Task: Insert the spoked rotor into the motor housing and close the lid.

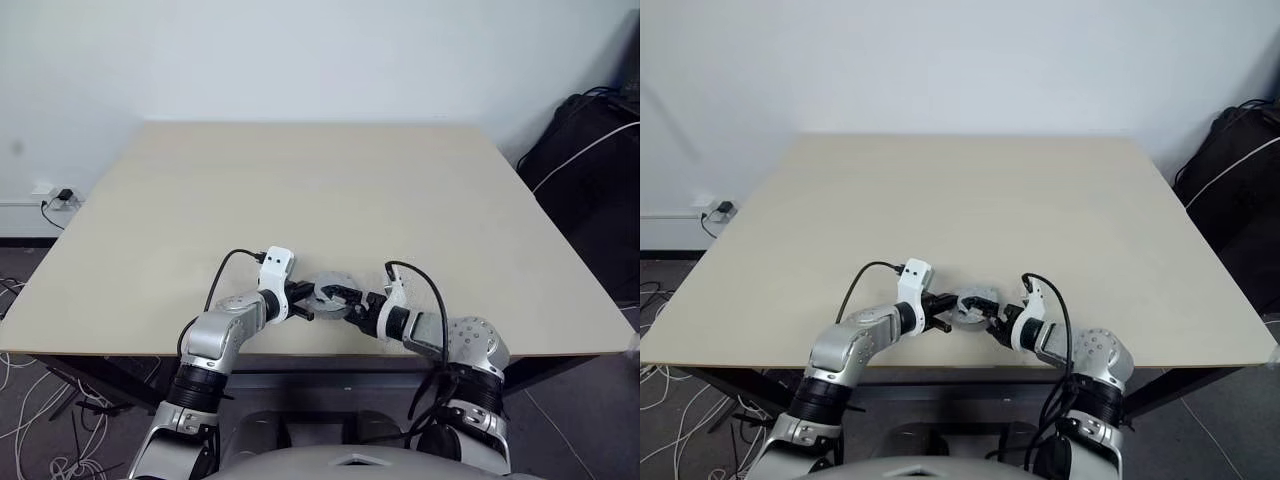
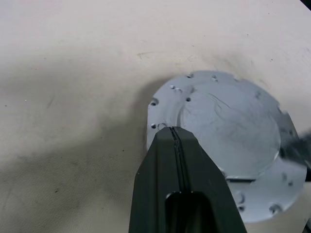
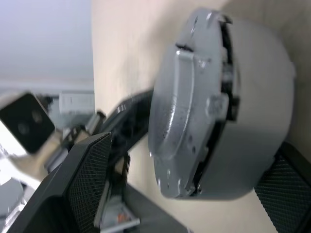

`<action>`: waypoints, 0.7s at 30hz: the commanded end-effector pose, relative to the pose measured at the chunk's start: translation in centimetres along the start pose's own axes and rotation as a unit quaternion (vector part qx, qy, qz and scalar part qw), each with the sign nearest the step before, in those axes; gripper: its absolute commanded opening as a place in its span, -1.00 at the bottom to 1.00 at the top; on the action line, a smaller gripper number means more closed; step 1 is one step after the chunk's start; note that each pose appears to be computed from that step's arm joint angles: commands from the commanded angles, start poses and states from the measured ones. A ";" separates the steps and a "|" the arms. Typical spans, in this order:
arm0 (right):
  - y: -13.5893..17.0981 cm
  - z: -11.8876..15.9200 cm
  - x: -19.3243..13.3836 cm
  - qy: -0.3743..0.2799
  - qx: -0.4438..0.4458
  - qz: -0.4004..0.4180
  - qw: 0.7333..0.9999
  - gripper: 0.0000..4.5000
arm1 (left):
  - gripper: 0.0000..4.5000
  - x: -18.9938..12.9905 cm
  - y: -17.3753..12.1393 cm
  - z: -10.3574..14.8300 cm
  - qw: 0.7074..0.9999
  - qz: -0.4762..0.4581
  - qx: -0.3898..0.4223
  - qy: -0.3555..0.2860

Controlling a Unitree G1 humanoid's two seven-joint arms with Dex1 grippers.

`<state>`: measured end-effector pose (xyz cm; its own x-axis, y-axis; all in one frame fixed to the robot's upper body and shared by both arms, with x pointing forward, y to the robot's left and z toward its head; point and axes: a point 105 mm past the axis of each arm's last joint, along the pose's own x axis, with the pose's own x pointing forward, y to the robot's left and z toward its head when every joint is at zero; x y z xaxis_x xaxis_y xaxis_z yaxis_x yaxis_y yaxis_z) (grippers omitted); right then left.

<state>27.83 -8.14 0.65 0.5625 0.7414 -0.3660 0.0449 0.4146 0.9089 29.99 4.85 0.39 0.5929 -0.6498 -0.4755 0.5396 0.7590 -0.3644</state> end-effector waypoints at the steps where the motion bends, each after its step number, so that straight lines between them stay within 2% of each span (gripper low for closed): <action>1: 3.0 1.1 0.1 -0.025 -0.029 0.052 0.998 0.99 | -1.00 0.5 -1.4 -1.0 0.999 -0.029 -0.005 0.021; 11: -0.1 1.0 -0.8 -0.026 -0.035 -0.031 0.999 0.99 | -1.00 0.5 -1.6 -1.1 0.999 -0.031 -0.006 0.020; 14: -0.6 1.2 -0.9 -0.037 -0.028 -0.043 0.998 0.72 | -1.00 0.5 -1.6 -1.1 0.999 -0.032 -0.006 0.020; 19: -0.3 1.2 -0.7 -0.047 -0.011 -0.027 0.998 0.03 | -1.00 0.5 -1.6 -1.1 0.999 -0.032 -0.007 0.021; 21: 0.0 1.0 -0.7 -0.046 -0.010 -0.021 0.999 -0.04 | -1.00 0.5 -1.6 -1.1 0.999 -0.032 -0.007 0.021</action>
<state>28.13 -9.74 0.38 0.6294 0.6646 -0.4026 0.0793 0.4605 0.8841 29.66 4.88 0.07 0.5850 -0.6510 -0.4837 0.5378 0.7578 -0.3694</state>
